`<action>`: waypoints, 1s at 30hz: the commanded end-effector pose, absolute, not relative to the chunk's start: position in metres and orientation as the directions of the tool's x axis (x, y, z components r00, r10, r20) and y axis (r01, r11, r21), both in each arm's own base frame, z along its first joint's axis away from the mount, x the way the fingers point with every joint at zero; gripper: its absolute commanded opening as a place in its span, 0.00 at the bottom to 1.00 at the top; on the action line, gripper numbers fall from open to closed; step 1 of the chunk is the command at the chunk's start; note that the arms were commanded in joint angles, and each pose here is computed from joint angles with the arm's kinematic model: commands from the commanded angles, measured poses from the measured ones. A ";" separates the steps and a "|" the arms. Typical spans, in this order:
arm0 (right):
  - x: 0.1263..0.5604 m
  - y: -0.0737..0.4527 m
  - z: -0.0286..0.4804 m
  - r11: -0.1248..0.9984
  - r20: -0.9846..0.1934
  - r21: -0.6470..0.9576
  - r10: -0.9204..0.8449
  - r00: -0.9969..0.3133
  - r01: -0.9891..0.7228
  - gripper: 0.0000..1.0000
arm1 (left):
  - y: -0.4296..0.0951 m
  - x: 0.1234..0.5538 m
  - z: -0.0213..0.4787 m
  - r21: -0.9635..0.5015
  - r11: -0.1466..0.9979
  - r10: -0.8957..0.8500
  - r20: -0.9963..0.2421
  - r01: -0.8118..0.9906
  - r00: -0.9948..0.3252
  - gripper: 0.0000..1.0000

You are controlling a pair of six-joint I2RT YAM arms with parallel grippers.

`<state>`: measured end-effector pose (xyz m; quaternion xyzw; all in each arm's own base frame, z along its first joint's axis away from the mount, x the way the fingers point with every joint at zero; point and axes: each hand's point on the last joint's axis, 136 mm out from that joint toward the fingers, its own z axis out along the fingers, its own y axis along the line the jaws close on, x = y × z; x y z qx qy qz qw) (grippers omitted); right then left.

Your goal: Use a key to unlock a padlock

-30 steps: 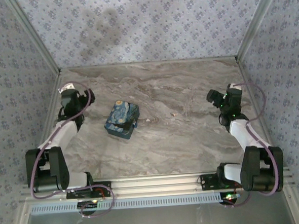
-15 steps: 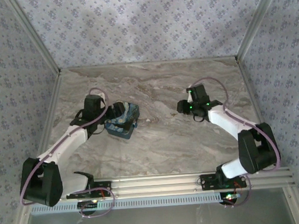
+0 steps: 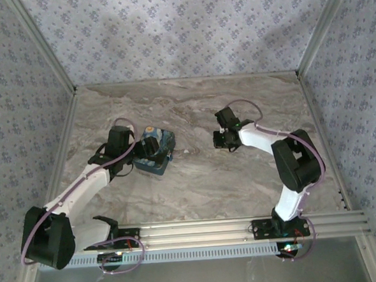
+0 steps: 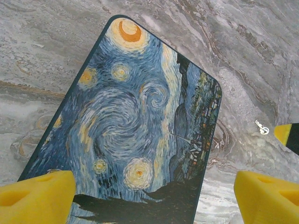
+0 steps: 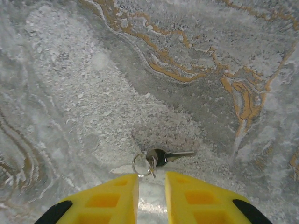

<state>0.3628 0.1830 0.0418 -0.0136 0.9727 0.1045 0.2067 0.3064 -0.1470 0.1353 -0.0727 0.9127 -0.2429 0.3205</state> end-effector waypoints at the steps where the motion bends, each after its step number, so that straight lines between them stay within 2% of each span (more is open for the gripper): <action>1: 0.369 0.183 0.040 0.984 -0.400 0.167 0.014 -0.916 -0.058 0.24 | -0.144 0.302 0.134 -0.486 0.874 -0.299 -0.544 0.003 -0.784 0.88; 7: 0.372 0.184 0.038 0.987 -0.394 0.146 0.001 -0.919 -0.061 0.19 | -0.142 0.301 0.131 -0.482 0.876 -0.308 -0.541 -0.011 -0.782 0.89; 24: 0.363 0.187 0.023 0.991 -0.360 0.101 -0.040 -0.932 -0.082 0.18 | -0.137 0.299 0.129 -0.478 0.878 -0.322 -0.543 -0.030 -0.775 0.89; 30: 0.362 0.189 0.022 0.991 -0.361 0.096 -0.057 -0.931 -0.097 0.03 | -0.136 0.297 0.126 -0.475 0.879 -0.325 -0.540 -0.037 -0.776 0.89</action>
